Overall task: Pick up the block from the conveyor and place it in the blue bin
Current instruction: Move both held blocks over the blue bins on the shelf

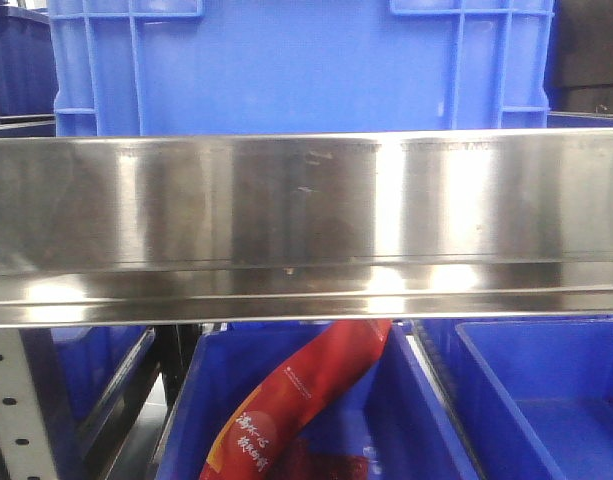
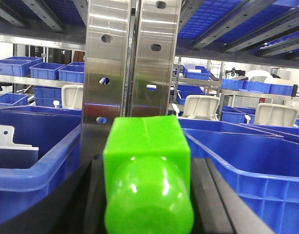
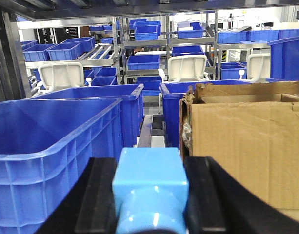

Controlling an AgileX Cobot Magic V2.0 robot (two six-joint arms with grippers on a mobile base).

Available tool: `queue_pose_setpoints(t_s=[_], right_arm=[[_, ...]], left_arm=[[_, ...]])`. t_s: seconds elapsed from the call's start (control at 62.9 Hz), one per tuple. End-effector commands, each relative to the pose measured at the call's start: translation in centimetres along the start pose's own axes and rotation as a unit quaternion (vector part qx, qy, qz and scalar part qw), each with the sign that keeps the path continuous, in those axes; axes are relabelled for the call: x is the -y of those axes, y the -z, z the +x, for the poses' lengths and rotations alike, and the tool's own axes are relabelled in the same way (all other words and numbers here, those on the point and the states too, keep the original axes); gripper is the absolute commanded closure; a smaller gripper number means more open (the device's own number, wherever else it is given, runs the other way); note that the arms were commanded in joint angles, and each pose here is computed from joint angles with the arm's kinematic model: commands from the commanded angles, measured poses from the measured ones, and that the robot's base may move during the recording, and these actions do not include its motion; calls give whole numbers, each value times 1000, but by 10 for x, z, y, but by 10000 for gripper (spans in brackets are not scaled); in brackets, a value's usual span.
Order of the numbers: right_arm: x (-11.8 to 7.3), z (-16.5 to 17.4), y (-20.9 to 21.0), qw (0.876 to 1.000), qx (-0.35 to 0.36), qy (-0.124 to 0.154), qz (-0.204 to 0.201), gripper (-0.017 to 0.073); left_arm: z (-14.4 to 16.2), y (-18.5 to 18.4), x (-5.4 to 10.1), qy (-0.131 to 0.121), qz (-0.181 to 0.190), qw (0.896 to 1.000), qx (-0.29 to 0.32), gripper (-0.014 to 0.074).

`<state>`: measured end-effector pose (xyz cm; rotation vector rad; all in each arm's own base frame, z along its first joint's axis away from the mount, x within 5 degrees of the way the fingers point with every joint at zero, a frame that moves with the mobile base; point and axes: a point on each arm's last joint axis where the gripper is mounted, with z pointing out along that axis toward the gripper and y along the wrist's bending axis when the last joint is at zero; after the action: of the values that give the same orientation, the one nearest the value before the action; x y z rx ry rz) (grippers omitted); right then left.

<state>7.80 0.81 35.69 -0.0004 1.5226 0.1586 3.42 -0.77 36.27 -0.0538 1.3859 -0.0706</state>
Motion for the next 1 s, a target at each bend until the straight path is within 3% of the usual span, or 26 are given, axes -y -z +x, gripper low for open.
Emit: queue_pose_setpoints(t_s=[0.0,0.334,0.652,0.716,0.811,0.875,0.986], right_arm=[[0,-3,1,1000,16,6,2,721],[0,-9,1,999,49,6,3,721],[0,-9,1,999,49,1,2,721],[0,-9,-3,999,44,-10,0,721],[-3,-18,-11,1000,21,-10,-12,721],[-6,-28,-19,1000,17,-10,-24,721],[-15,-44,-41,999,5,15,-48,721]], left_arm=[[-1,1,0,1,-2,1000,8,705],[-6,1,-2,1,-11,999,36,705],[-4,1,-1,1,-8,1000,25,705],[-8,0,1,6,0,1000,15,705],[-16,-6,6,40,26,999,-16,705],[-20,-15,9,28,42,997,-58,705],[-29,-43,10,-25,65,991,-118,705]])
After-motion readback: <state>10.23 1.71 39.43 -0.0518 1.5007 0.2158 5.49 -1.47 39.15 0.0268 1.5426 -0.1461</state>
